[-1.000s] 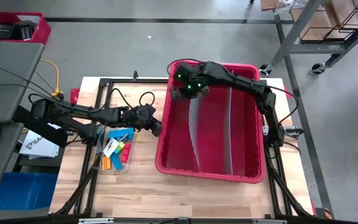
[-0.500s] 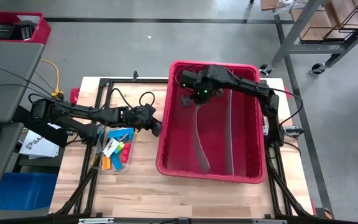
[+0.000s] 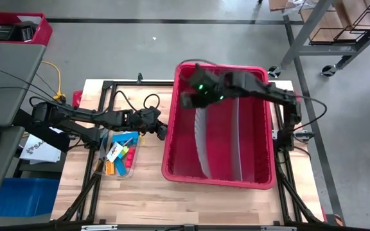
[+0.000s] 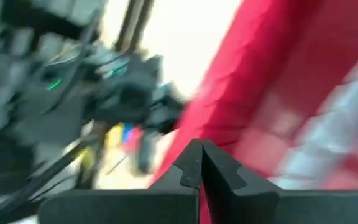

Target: Sort Items/Unsort Items

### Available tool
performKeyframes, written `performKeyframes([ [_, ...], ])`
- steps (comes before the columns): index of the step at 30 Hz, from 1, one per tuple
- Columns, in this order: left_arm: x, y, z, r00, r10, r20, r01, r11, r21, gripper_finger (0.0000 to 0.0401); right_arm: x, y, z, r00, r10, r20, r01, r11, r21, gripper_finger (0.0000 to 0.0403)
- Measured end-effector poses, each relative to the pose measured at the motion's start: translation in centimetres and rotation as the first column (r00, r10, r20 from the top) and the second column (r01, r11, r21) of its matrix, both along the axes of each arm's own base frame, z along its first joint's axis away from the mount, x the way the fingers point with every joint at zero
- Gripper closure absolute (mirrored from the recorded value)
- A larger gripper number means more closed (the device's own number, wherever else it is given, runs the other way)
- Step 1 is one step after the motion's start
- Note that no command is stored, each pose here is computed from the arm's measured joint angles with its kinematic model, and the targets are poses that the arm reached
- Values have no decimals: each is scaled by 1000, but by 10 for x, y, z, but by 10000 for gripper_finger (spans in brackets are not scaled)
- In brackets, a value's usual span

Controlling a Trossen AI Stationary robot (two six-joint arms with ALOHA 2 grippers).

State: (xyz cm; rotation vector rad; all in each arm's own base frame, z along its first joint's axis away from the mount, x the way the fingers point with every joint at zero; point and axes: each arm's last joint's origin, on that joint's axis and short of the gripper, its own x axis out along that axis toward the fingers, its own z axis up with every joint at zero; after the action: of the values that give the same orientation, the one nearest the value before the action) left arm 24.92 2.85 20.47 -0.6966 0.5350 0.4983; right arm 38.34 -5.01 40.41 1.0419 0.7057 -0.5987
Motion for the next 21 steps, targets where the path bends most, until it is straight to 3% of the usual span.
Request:
performKeyframes([
  [7, 0, 0, 0, 1000, 0, -3, 0, 1000, 0, 401, 28, 42, -34, 993, 80, -86, -74, 995, 66, 403],
  [10, 0, 0, 0, 1000, 0, -2, 0, 1000, 0, 401, 31, 53, -51, 978, 95, -187, -79, 992, 93, 403],
  [15, 0, 0, 0, 1000, 0, -3, 0, 1000, 0, 401, 14, 57, -62, 918, 63, -391, -34, 996, 80, 403],
  [21, 0, 1, 0, 1000, 16, -4, -16, 1000, 13, 401, -3, 56, -59, 860, 15, -511, 10, 999, 45, 403],
])
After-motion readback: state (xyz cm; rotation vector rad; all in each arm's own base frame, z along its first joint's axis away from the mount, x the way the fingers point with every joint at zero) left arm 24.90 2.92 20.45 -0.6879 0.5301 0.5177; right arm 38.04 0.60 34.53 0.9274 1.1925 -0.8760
